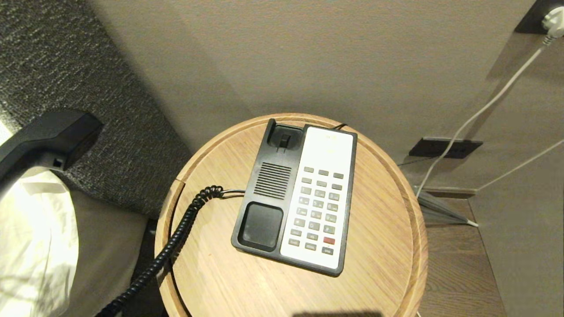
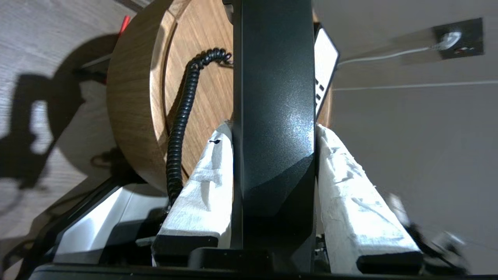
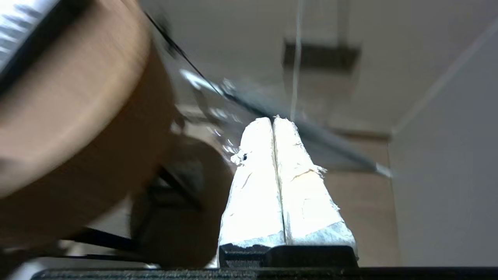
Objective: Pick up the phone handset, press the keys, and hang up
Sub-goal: Dial the number
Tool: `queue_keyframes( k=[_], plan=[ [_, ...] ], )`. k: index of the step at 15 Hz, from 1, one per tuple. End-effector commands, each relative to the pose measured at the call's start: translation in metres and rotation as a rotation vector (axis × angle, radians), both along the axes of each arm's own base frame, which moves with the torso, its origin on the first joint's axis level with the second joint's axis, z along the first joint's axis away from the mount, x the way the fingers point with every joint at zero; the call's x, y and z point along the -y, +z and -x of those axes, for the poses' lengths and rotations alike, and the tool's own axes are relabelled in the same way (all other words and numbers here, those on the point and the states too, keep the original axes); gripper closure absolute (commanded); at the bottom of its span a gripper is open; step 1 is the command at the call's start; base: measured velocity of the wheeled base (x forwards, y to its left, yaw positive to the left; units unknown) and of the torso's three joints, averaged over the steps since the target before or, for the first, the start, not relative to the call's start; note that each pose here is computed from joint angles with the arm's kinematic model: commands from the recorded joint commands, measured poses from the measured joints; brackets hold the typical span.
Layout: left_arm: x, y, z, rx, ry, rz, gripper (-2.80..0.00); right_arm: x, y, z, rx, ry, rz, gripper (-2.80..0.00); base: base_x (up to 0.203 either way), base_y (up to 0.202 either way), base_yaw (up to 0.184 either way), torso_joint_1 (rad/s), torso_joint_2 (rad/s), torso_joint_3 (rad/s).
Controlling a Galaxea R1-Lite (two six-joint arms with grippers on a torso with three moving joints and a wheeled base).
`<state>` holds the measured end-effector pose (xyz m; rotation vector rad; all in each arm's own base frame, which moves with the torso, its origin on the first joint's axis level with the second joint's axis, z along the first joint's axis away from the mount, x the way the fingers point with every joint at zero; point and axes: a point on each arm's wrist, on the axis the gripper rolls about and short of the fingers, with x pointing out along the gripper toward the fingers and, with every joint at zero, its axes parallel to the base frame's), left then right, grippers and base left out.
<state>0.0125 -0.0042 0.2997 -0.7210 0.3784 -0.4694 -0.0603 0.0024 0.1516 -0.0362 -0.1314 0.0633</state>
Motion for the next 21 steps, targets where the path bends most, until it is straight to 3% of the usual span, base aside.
queue_keyframes(
  k=[1, 4, 7, 8, 10, 12, 15, 17, 21],
  plan=[
    [0.0, -0.001, 0.0, -0.005, 0.002, -0.001, 0.0, -0.001, 0.048, 0.014, -0.013, 0.021, -0.015, 0.0, 0.0, 0.0, 0.0, 0.0, 0.0, 0.0],
    [0.001, 0.001, -0.001, 0.0, 0.002, -0.005, 0.0, -0.001, 0.09, -0.062, -0.253, 0.057, -0.002, 0.0, 0.0, 0.0, 0.0, 0.0, 0.0, 0.0],
    [0.001, -0.001, -0.001, 0.0, 0.0, -0.017, 0.0, -0.005, 0.101, -0.172, -0.474, 0.123, 0.022, 0.0, 0.0, 0.0, 0.0, 0.0, 0.0, 0.0],
    [0.001, -0.002, -0.001, 0.0, 0.0, -0.019, 0.0, -0.014, 0.099, -0.207, -0.527, 0.16, 0.03, 0.0, 0.0, 0.0, 0.0, 0.0, 0.0, 0.0],
    [0.001, -0.005, -0.001, -0.004, 0.0, -0.029, 0.0, -0.058, 0.089, -0.247, -0.593, 0.291, 0.047, 0.0, 0.0, 0.0, 0.0, 0.0, 0.0, 0.0],
    [0.0, -0.006, 0.0, -0.001, 0.002, -0.024, 0.0, -0.119, 0.09, -0.254, -0.571, 0.407, 0.056, 0.0, 0.0, 0.0, 0.0, 0.0, 0.0, 0.0],
    [-0.003, -0.006, 0.003, 0.005, 0.001, -0.013, 0.0, -0.189, 0.107, -0.241, -0.507, 0.462, -0.018, 0.0, 0.0, 0.0, 0.0, 0.0, 0.0, 0.0],
    [-0.004, -0.006, 0.003, 0.007, 0.001, -0.01, 0.0, -0.2, 0.119, -0.231, -0.499, 0.457, -0.048, 0.0, 0.0, 0.0, 0.0, 0.0, 0.0, 0.0],
    [-0.005, -0.007, 0.004, 0.009, 0.001, -0.009, 0.0, -0.207, 0.115, -0.22, -0.526, 0.488, -0.054, 0.0, 0.0, 0.0, 0.0, 0.0, 0.0, 0.0]
  ],
)
